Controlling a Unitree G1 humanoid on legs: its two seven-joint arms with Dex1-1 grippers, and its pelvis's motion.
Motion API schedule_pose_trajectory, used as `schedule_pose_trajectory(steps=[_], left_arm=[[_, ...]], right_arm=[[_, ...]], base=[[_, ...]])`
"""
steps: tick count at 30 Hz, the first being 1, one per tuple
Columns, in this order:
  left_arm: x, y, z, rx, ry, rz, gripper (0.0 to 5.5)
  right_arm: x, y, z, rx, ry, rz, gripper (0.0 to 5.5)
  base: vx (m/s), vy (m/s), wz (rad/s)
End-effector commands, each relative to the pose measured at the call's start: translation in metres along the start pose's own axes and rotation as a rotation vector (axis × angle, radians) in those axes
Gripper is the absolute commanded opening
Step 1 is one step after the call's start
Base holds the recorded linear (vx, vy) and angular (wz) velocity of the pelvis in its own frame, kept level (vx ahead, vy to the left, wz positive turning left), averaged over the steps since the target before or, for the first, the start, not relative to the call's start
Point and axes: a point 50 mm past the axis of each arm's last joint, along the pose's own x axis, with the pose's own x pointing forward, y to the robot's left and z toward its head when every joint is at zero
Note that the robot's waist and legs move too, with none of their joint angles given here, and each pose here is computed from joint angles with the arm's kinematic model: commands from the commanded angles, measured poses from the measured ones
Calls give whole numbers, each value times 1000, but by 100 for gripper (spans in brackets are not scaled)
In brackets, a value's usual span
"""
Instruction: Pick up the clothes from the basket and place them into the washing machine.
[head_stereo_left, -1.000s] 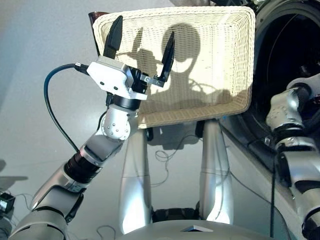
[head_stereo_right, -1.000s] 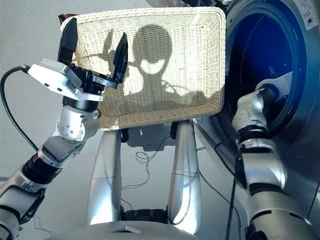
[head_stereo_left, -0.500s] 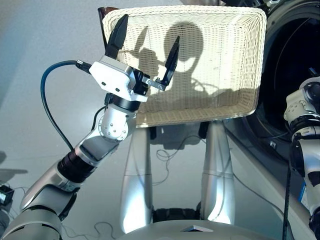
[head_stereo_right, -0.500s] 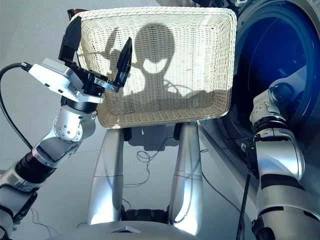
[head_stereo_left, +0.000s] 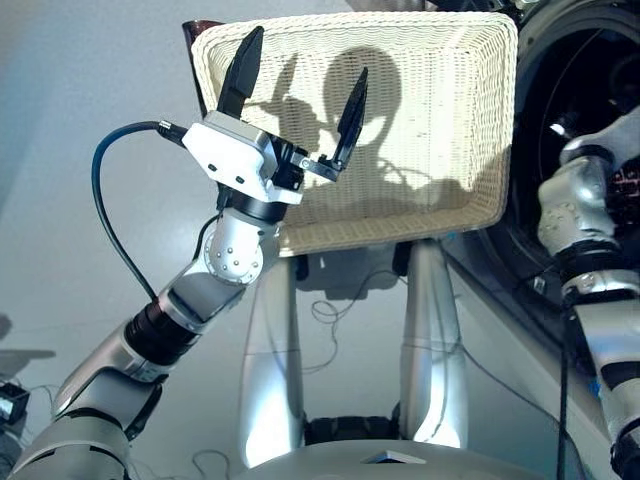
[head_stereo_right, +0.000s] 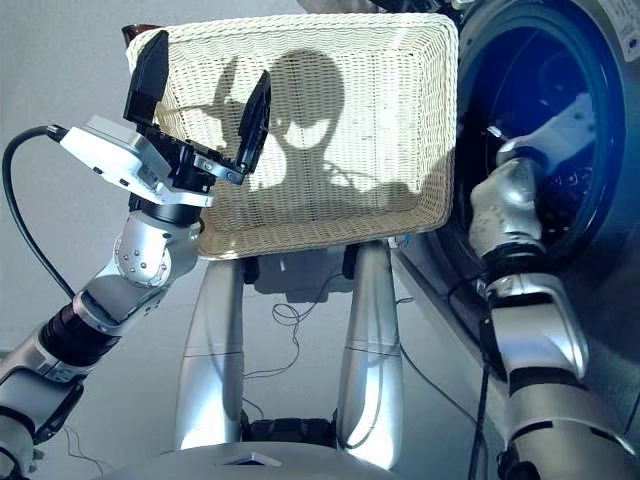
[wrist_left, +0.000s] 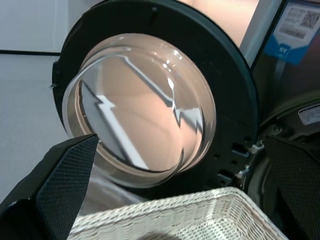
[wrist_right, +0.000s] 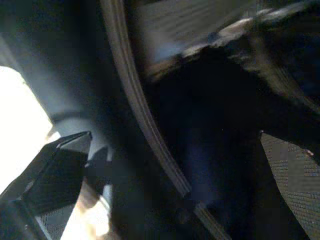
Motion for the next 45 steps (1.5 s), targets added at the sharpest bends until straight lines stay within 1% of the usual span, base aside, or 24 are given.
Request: schedule_pose_trajectory(steps=[1, 6, 9, 12, 13, 15, 17, 20, 22, 25, 26, 27, 28, 30, 31, 32, 33, 36, 38, 41, 42, 43, 44, 45], left_arm=[[0, -9, 26, -23, -142, -34, 550], [-5, -8, 25, 11, -127, -61, 550], [-11, -8, 22, 37, -102, -88, 550], [-13, -6, 19, 24, -82, -78, 550], [-16, -5, 15, -22, -57, -56, 550], [-25, -2, 1, -135, 28, 2, 550], [-34, 4, -9, -123, 91, 40, 550], [-55, 13, -29, -178, 230, 96, 550], [-75, 18, -48, -271, 349, 142, 550], [-105, 23, -76, -309, 506, 184, 550], [-118, 26, -86, -299, 565, 199, 550], [-129, 30, -93, -253, 611, 203, 550], [-146, 33, -105, -231, 686, 226, 550], [-170, 38, -116, -214, 781, 258, 550], [-204, 42, -128, -207, 913, 325, 550], [-204, 42, -128, -207, 913, 325, 550], [-216, 44, -130, -188, 959, 327, 550], [-266, 45, -135, -158, 1149, 383, 550], [-299, 40, -134, -160, 1288, 402, 550], [-354, 32, -130, -100, 1552, 424, 550], [-384, 25, -123, -94, 1695, 492, 550], [-401, 21, -117, -112, 1775, 550, 550], [-401, 21, -117, -112, 1775, 550, 550], [-411, 16, -112, -156, 1812, 617, 550]], right_arm=[[-20, 31, 11, -110, -133, 246, 550], [-58, 71, 17, -293, -231, 649, 550], [-80, 83, 17, -340, -260, 838, 550], [-88, 84, 10, -322, -224, 877, 550], [-96, 84, 7, -310, -206, 912, 550], [-104, 79, -3, -274, -136, 931, 550], [-112, 67, -18, -277, -60, 912, 550], [-128, 45, -43, -266, 81, 875, 550], [-139, 29, -60, -253, 182, 841, 550], [-149, 7, -90, -276, 327, 763, 550], [-151, 1, -98, -316, 353, 747, 550], [-152, -6, -103, -363, 364, 728, 550], [-153, -12, -109, -412, 383, 724, 550], [-159, -26, -120, -423, 456, 686, 550], [-173, -40, -134, -418, 554, 641, 550], [-173, -40, -134, -418, 554, 641, 550], [-181, -47, -139, -421, 601, 621, 550], [-212, -72, -157, -416, 783, 590, 550], [-238, -90, -169, -409, 920, 549, 550], [-272, -115, -184, -375, 1112, 403, 550], [-291, -123, -189, -359, 1193, 319, 550], [-299, -127, -191, -351, 1229, 276, 550], [-299, -127, -191, -351, 1228, 276, 550], [-309, -135, -192, -326, 1272, 210, 550]], base=[[0, 0, 0], [0, 0, 0], [0, 0, 0], [0, 0, 0], [0, 0, 0], [0, 0, 0], [27, 4, -21], [88, 4, -63], [129, 2, -66], [151, -4, 44], [157, 13, 94], [155, 29, 64], [164, 24, 26], [193, 34, -36], [165, 35, -10], [183, 27, 33], [117, 22, 43], [173, 40, 75], [156, 48, 60], [174, 63, 25], [200, 85, -60], [141, 63, -156], [93, 39, -201], [128, 30, -192]])
